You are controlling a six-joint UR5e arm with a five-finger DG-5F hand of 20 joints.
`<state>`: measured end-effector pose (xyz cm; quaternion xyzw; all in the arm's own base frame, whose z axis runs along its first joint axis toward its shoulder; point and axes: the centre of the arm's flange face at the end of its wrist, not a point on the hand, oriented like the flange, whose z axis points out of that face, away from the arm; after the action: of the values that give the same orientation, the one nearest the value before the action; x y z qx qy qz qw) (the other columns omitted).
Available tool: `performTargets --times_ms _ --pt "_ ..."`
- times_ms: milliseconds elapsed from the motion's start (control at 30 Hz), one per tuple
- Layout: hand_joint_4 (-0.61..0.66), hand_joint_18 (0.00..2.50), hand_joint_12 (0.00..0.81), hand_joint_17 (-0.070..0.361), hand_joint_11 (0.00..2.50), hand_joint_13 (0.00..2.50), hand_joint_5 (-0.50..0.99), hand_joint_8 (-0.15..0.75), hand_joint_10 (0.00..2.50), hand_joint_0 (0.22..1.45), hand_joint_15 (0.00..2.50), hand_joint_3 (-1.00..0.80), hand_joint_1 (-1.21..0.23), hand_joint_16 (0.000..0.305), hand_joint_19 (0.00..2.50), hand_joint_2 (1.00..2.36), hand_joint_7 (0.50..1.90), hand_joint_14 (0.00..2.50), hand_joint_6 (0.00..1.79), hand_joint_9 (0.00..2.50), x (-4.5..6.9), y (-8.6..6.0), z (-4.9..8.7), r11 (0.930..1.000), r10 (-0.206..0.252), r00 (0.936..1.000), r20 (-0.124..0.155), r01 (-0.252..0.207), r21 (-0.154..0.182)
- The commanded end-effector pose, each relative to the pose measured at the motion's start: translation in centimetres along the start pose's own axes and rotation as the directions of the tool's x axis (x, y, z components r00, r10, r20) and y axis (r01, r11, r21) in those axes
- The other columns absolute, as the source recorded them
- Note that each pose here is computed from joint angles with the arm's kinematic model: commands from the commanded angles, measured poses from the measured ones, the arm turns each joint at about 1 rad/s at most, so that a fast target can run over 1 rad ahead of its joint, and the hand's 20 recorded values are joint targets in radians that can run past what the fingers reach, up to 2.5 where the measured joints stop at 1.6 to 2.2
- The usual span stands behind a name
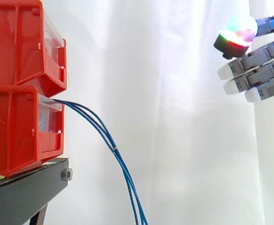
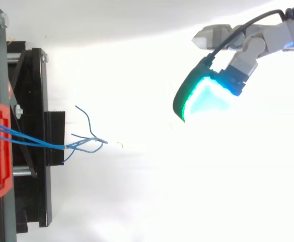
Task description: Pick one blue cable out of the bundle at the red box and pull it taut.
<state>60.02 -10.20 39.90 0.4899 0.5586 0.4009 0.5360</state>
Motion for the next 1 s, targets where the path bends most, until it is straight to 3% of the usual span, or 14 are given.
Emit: performTargets --times_ms 0,100,267,300,400,567,667,767,833,967 --pt "0.16 0.00 0.330 0.124 0.00 0.00 -0.25 0.237 0.00 0.53 0.06 -0.50 -0.53 0.055 0.09 1.00 0.65 0.00 0.50 0.07 0.2 0.3 0.2 0.9995 -0.023 0.9997 0.003 0.023 -0.021" --pt "0.17 0.00 0.331 0.124 0.00 0.00 -0.24 0.242 0.00 0.53 0.06 -0.50 -0.53 0.055 0.08 1.00 0.65 0.00 0.50 0.09 0.6 0.3 0.3 0.9994 -0.023 0.9997 -0.004 0.023 -0.025" --pt "0.21 0.00 0.337 0.127 0.00 0.00 -0.23 0.259 0.00 0.52 0.04 -0.50 -0.57 0.056 0.05 1.00 0.65 0.00 0.50 0.17 1.1 -1.2 0.8 0.9997 -0.022 0.9997 -0.010 0.022 -0.014" --pt "0.21 0.00 0.339 0.127 0.00 0.00 -0.23 0.261 0.00 0.52 0.04 -0.50 -0.57 0.056 0.05 1.00 0.65 0.00 0.50 0.18 1.2 -1.5 1.3 0.9993 -0.012 0.9999 -0.002 0.012 -0.034" --pt "0.23 0.00 0.341 0.128 0.00 0.00 -0.22 0.265 0.00 0.51 0.04 -0.50 -0.59 0.057 0.04 1.00 0.66 0.00 0.50 0.18 1.5 -2.1 2.0 0.9989 -0.004 1.0000 0.000 0.004 -0.046" --pt "0.28 0.00 0.366 0.145 0.00 0.00 -0.21 0.287 0.00 0.45 0.06 -0.50 -0.70 0.064 0.03 1.00 0.68 0.00 0.50 0.19 1.8 -3.1 2.8 0.9988 0.007 1.0000 0.001 -0.007 -0.049" --pt "0.31 0.00 0.382 0.155 0.00 0.00 -0.20 0.299 0.00 0.41 0.06 -0.50 -0.76 0.069 0.01 1.00 0.69 0.00 0.50 0.19 2.1 -4.5 4.0 0.9982 0.019 0.9996 0.020 -0.018 -0.058" --pt "0.33 0.00 0.389 0.159 0.00 0.00 -0.19 0.304 0.00 0.40 0.06 -0.50 -0.78 0.071 0.00 1.00 0.71 0.00 0.50 0.19 2.4 -6.0 5.5 0.9945 0.070 0.9967 0.040 -0.067 -0.081" --pt "0.35 0.00 0.389 0.160 0.00 0.00 -0.18 0.304 0.00 0.40 0.06 -0.50 -0.80 0.071 0.00 1.00 0.73 0.00 0.50 0.19 2.4 -6.4 5.8 0.9917 0.097 0.9937 0.057 -0.091 -0.091" --pt "0.37 0.00 0.389 0.160 0.01 0.00 -0.17 0.303 0.00 0.40 0.05 -0.50 -0.81 0.071 0.00 1.00 0.77 0.00 0.50 0.19 2.2 -6.3 6.0 0.9908 0.099 0.9910 0.091 -0.089 -0.101"
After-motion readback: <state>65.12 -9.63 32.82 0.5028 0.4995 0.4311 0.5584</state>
